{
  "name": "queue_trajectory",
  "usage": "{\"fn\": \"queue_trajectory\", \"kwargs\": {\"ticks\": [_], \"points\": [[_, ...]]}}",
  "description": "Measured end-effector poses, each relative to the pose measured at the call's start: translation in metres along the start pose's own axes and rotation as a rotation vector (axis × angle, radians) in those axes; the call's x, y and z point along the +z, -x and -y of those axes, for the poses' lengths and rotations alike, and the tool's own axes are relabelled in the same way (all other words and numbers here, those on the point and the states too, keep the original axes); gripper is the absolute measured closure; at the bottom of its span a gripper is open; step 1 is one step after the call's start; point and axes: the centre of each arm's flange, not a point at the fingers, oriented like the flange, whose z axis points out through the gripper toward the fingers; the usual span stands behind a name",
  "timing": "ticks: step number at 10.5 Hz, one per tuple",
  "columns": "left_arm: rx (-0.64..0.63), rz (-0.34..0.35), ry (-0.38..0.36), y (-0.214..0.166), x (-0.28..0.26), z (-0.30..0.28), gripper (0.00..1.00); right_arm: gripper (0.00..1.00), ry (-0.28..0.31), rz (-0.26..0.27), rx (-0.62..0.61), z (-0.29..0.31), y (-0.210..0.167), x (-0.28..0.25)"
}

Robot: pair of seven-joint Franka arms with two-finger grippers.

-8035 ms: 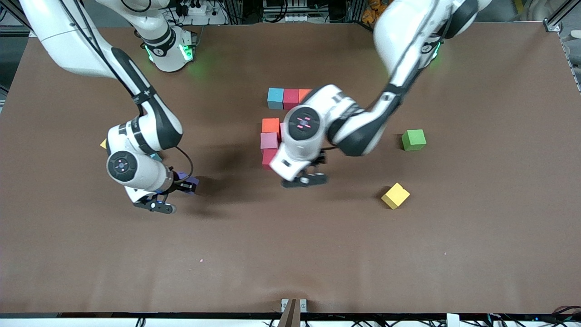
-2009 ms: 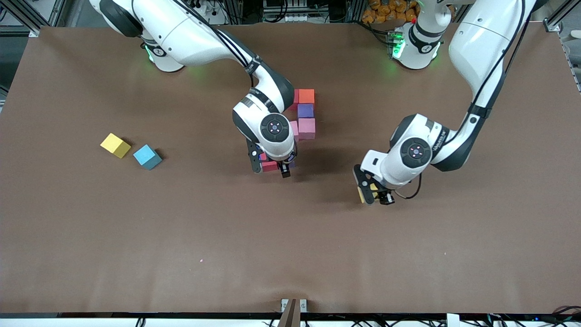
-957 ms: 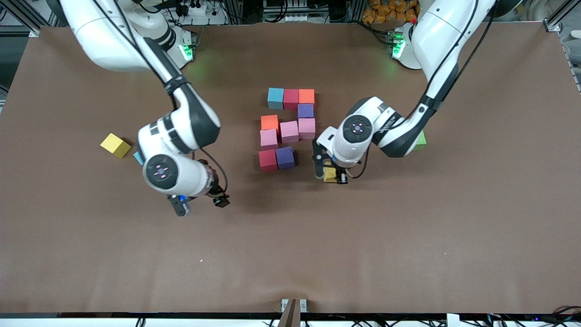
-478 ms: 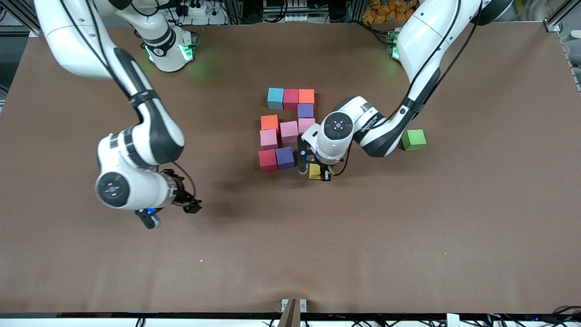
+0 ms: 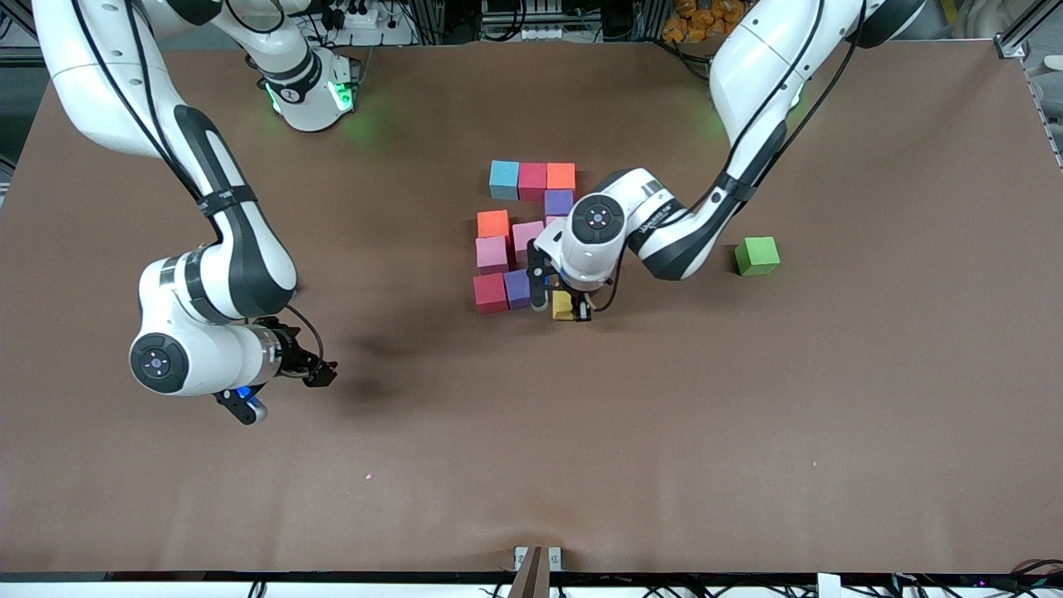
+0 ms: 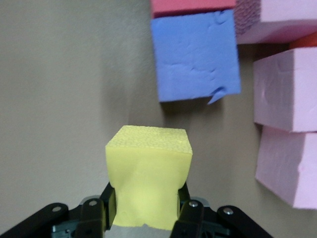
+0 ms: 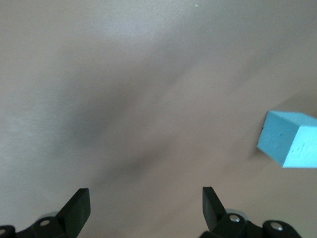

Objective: Form number 2 with 11 blocks
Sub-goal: 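Lower the yellow cube below the blue cube with the left gripper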

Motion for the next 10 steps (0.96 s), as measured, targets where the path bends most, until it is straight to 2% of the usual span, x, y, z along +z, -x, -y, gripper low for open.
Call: {"fn": "queue_trajectory", "kwargs": {"ticks": [2, 6, 10], "points": [[-0.004, 0.003, 0.006, -0.006, 0.005, -0.007, 0.51, 0.00, 0.030, -0.013, -0.051, -0.007, -0.003, 0.007], [0.006, 0.006, 0.013, -0.012, 0.010, -0.013, 0.51, 0.00, 0.009, -0.054, -0.174, -0.038, 0.000, 0.012], [-0.006, 0.007, 0.014, -0.015, 0.011, -0.017, 0.51, 0.00, 0.025, -0.070, -0.320, -0.071, 0.020, 0.008]]}}
